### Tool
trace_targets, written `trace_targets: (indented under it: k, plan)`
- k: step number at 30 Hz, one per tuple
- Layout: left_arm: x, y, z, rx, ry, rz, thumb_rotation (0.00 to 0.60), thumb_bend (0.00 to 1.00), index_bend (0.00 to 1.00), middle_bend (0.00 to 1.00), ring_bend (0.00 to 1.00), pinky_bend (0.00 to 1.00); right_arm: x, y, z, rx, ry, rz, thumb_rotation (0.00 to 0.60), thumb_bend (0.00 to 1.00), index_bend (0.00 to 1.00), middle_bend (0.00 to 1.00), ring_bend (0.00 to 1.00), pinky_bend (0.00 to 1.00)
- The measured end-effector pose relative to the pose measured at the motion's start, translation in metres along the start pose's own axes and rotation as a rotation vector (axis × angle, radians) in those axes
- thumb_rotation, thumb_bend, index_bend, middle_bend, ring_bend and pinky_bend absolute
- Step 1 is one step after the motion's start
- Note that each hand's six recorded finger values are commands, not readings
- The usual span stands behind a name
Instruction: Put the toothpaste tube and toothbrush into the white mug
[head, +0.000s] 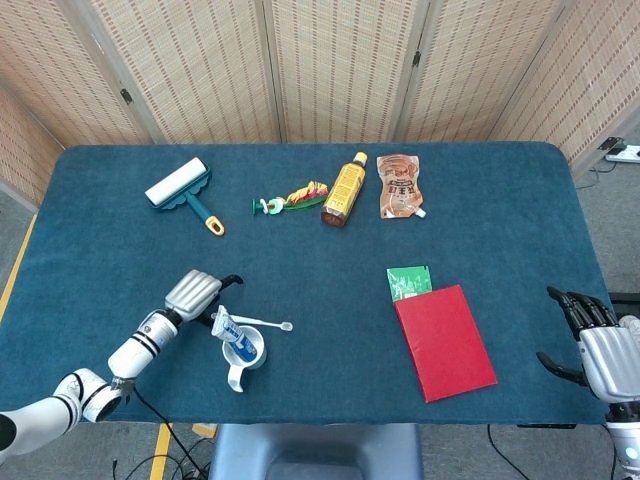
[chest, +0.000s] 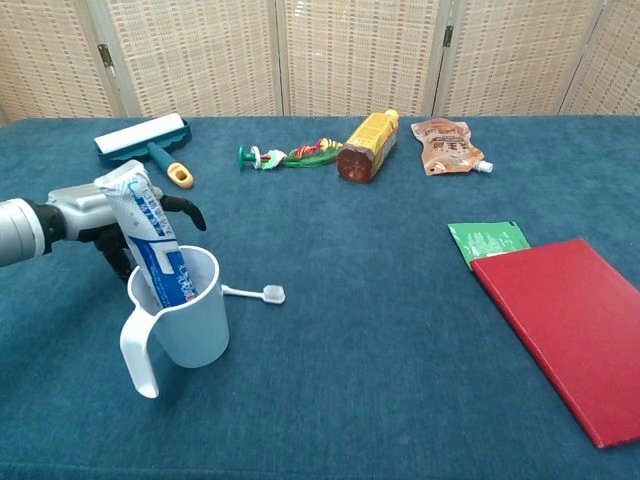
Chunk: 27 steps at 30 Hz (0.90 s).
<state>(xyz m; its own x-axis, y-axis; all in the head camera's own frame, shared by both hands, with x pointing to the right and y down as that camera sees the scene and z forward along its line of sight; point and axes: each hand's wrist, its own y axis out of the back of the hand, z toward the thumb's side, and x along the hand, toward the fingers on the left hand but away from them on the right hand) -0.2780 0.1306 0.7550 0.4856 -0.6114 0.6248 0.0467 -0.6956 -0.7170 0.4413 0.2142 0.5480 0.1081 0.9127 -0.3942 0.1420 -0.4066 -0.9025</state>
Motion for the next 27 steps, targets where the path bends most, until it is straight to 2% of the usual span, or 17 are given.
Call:
trace_targets:
  k: [8, 17, 21, 27]
  plan:
    - [0.020, 0.009, 0.002, -0.025, 0.034, 0.025, 0.600, 0.13, 0.27, 0.97, 0.86, 1.00, 0.001, 0.001, -0.001, -0.002, -0.003, -0.004, 0.600, 0.09, 0.09, 0.21, 0.17, 0.18]
    - [0.006, 0.016, 0.026, -0.021, -0.065, 0.015, 0.600, 0.13, 0.41, 0.97, 0.86, 1.00, 0.003, 0.000, -0.004, -0.003, -0.009, -0.004, 0.600, 0.09, 0.09, 0.21, 0.17, 0.18]
    - [-0.001, 0.018, 0.036, -0.003, -0.100, -0.003, 0.600, 0.14, 0.42, 0.97, 0.86, 1.00, 0.002, 0.000, -0.003, -0.006, -0.002, -0.004, 0.600, 0.09, 0.09, 0.21, 0.17, 0.18]
    - [0.002, 0.015, 0.039, 0.021, -0.090, -0.046, 0.600, 0.18, 0.43, 0.97, 0.86, 1.00, 0.003, 0.000, -0.006, -0.009, -0.008, -0.006, 0.600, 0.09, 0.09, 0.21, 0.17, 0.18]
